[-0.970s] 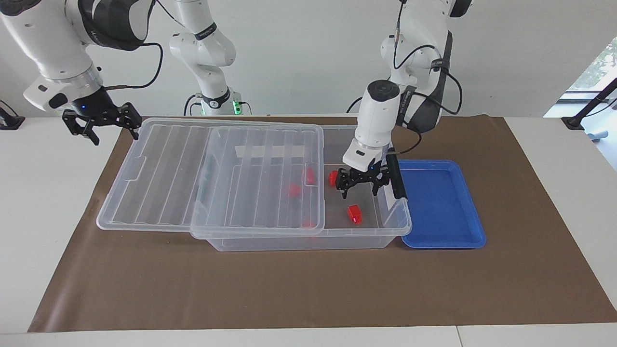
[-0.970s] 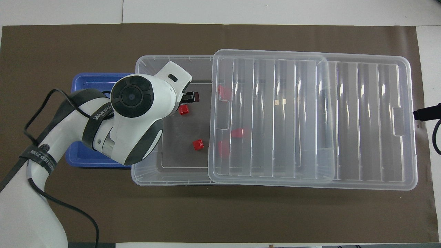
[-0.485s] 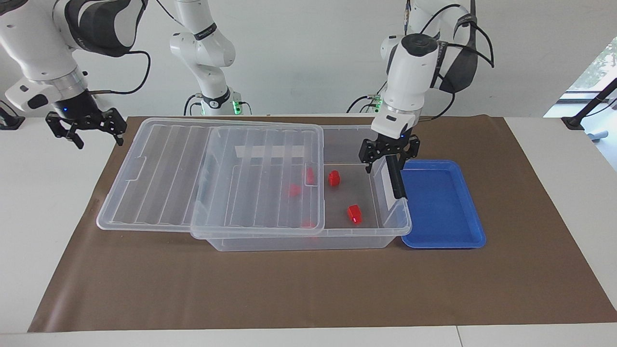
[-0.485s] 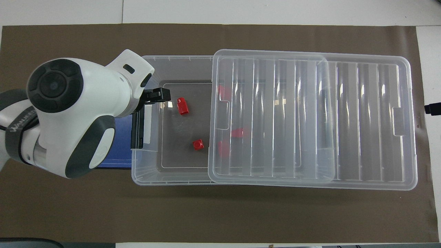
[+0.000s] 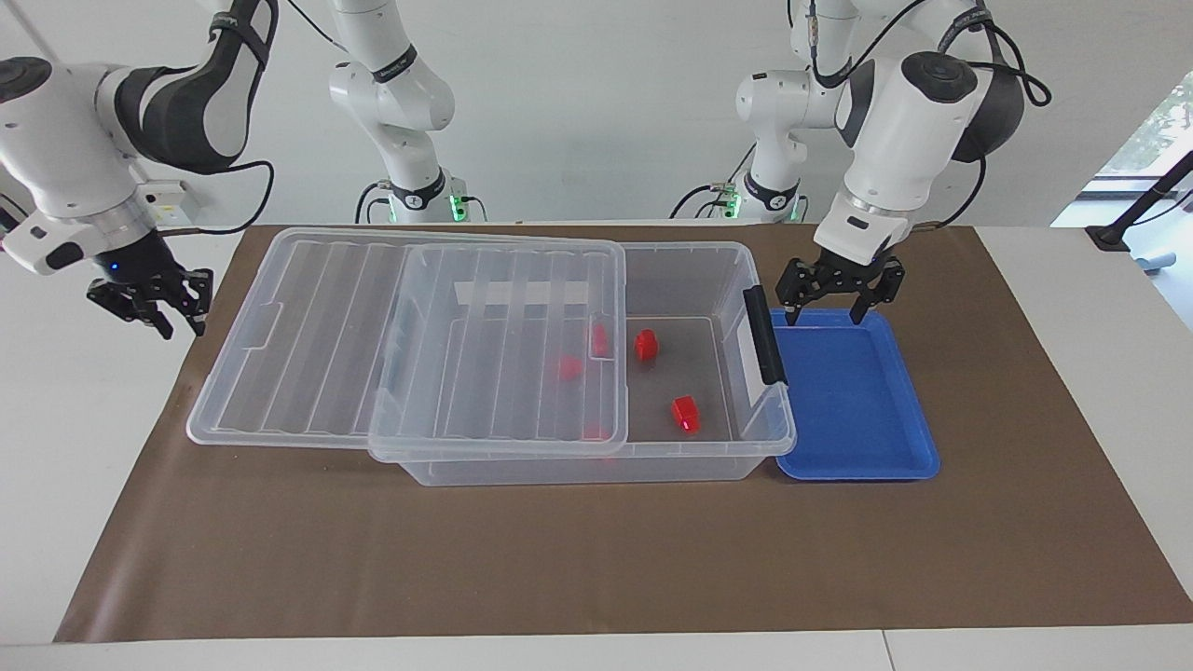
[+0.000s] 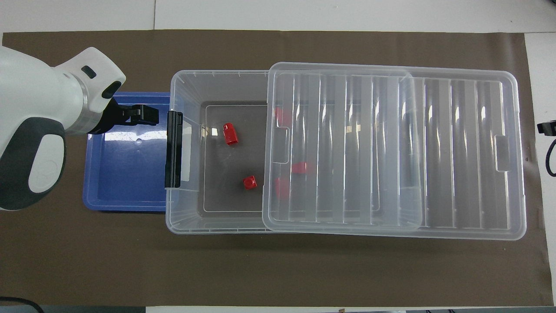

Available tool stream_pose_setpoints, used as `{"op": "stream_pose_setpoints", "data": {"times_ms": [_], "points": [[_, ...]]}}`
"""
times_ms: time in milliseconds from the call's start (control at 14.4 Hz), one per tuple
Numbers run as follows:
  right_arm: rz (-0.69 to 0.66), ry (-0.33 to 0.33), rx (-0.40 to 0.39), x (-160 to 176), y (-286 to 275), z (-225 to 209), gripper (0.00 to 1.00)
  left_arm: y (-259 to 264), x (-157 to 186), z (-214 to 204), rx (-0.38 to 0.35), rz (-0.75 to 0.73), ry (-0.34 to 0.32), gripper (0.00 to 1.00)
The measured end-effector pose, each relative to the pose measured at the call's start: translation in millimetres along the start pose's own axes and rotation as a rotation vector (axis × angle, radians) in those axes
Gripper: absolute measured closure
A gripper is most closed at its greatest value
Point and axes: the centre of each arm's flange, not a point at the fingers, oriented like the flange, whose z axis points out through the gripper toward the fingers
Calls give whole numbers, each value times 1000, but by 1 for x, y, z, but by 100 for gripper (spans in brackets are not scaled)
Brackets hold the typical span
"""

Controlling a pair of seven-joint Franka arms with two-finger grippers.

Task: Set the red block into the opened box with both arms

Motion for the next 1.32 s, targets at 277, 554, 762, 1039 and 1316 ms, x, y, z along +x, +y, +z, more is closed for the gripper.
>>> {"op": "stream_pose_setpoints", "data": {"times_ms": [277, 554, 762, 1039, 1316], "points": [[20, -26, 17, -10, 18, 24, 99, -27, 4, -7, 8, 12, -15, 0], [48, -42, 30, -6, 2, 36, 99, -69, 7, -27, 17, 73, -47, 0], [71, -42, 33, 5, -20, 36, 99, -98, 6, -51, 19, 103, -71, 0], [71, -42, 34, 11, -31, 36, 99, -121, 3, -74, -12, 99, -81, 0], [79, -40, 35, 18, -45, 35, 99, -128, -2, -77, -25, 90, -116, 0]]}}
